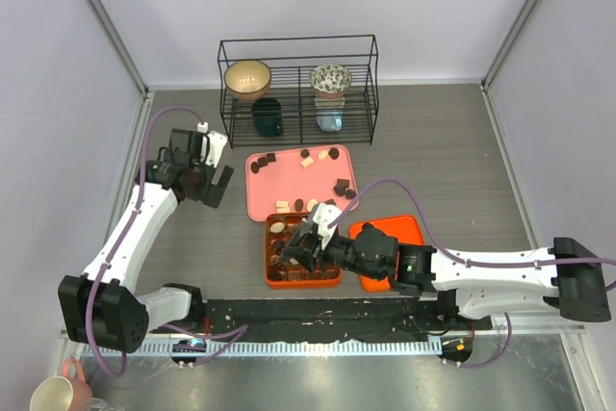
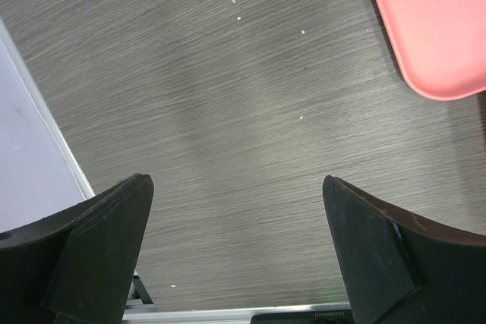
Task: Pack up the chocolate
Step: Place the fake chocolate in the packing box.
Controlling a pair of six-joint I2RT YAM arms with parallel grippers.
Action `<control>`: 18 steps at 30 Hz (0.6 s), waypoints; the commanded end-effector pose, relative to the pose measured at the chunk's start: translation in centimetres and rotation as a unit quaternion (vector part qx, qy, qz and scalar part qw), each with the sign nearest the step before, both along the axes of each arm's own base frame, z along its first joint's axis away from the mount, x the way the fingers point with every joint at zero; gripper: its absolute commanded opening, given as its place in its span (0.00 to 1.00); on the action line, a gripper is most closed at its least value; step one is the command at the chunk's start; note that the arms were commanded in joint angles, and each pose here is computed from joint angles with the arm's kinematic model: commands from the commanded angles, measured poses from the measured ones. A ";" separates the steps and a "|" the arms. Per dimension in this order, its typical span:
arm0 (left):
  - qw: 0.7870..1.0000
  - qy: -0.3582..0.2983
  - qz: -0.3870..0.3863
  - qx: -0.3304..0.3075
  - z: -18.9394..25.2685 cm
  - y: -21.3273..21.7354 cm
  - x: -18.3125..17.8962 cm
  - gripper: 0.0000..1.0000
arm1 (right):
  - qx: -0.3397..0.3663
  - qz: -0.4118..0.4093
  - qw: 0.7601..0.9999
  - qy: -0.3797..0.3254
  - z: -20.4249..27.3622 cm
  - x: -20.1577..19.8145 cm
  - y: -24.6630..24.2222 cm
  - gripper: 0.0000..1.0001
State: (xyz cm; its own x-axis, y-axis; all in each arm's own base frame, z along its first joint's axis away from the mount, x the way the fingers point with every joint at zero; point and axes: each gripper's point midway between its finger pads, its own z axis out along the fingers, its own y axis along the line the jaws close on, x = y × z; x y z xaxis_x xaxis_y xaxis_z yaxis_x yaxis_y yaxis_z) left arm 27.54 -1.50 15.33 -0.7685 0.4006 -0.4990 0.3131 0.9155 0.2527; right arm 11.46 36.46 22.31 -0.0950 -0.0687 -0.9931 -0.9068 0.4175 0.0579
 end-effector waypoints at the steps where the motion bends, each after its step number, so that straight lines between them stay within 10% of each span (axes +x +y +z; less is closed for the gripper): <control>1: 1.000 -0.024 0.004 -0.006 1.5 0.0 0.4 1.00 | 0.062 -0.028 0.997 -0.025 4.4 0.8 -0.6 0.41; 18: 0.999 -0.034 0.003 -0.007 2.0 0.0 0.8 1.00 | 0.063 -0.278 0.945 -0.159 8.4 17.1 -10.3 0.18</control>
